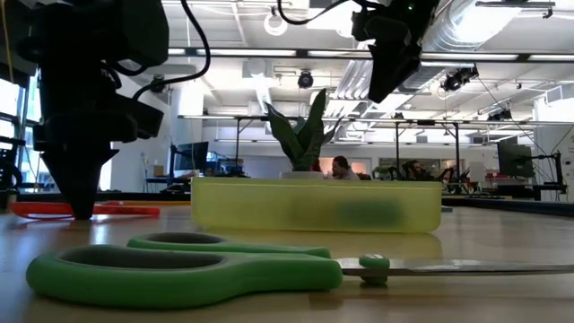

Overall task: Pack school essentials
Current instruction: Put the orange ball pen into the yellow school supply box

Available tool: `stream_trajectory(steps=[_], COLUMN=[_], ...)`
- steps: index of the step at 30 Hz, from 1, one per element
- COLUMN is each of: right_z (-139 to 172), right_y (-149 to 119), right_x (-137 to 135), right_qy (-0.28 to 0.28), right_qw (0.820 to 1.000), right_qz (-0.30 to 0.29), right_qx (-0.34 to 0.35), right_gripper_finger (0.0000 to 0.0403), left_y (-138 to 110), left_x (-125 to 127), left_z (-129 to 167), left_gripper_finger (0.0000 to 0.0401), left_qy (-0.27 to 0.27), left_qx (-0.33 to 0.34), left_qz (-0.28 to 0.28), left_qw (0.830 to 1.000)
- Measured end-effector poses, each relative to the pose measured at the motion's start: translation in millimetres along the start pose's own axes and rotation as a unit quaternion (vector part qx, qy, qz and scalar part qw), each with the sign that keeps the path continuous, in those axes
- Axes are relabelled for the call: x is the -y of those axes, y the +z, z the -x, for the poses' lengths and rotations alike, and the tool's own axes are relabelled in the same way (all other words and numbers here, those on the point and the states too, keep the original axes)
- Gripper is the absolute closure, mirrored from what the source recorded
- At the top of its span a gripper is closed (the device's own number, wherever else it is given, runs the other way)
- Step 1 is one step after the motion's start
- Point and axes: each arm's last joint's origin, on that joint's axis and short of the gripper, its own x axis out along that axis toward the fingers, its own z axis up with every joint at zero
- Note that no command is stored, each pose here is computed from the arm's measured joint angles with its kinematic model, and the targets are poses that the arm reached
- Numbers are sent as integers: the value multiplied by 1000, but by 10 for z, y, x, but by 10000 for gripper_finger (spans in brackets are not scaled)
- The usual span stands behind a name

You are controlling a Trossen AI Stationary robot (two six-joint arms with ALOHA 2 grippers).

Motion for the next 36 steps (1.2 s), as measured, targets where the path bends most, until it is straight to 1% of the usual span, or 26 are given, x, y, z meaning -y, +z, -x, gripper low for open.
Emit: stream_trajectory(steps=[6,10,16,20,22,24,26,29,31,33,35,36], right_z=[0,0,0,0,0,0,0,1,1,1,1,1], right_y=[-2,-1,1,8,7,8,8,8,7,7,8,8], right_x=[1,0,0,-2,-1,-1,-1,-1,-1,0,-1,0], right_qy=[0,0,0,1,0,-1,-1,-1,-1,-1,-1,-2], right_qw=[1000,1000,1000,999,999,999,999,998,998,998,998,998], right_qz=[-8,-9,-23,-35,-42,-46,-49,-55,-57,-57,-57,-58], right_qx=[-1,-1,1,4,4,4,4,4,5,5,5,5], right_gripper_finger=[229,229,229,229,229,229,229,229,229,229,229,229], left_y=[14,27,121,228,285,347,403,469,502,545,600,614], left_x=[-11,-60,-123,-170,-172,-150,-127,-69,-28,15,78,93], left_z=[33,106,295,425,489,564,633,724,791,891,963,984], left_gripper_finger=[362,361,360,360,359,359,359,359,359,359,359,359], left_qy=[-8,-6,-41,-74,-96,-125,-151,-187,-201,-208,-211,-207], left_qx=[12,39,85,126,153,188,221,270,289,306,318,318], left_qz=[-33,-52,-76,-101,-122,-146,-170,-210,-237,-254,-269,-278], left_qw=[999,998,993,984,976,963,948,921,905,893,884,882])
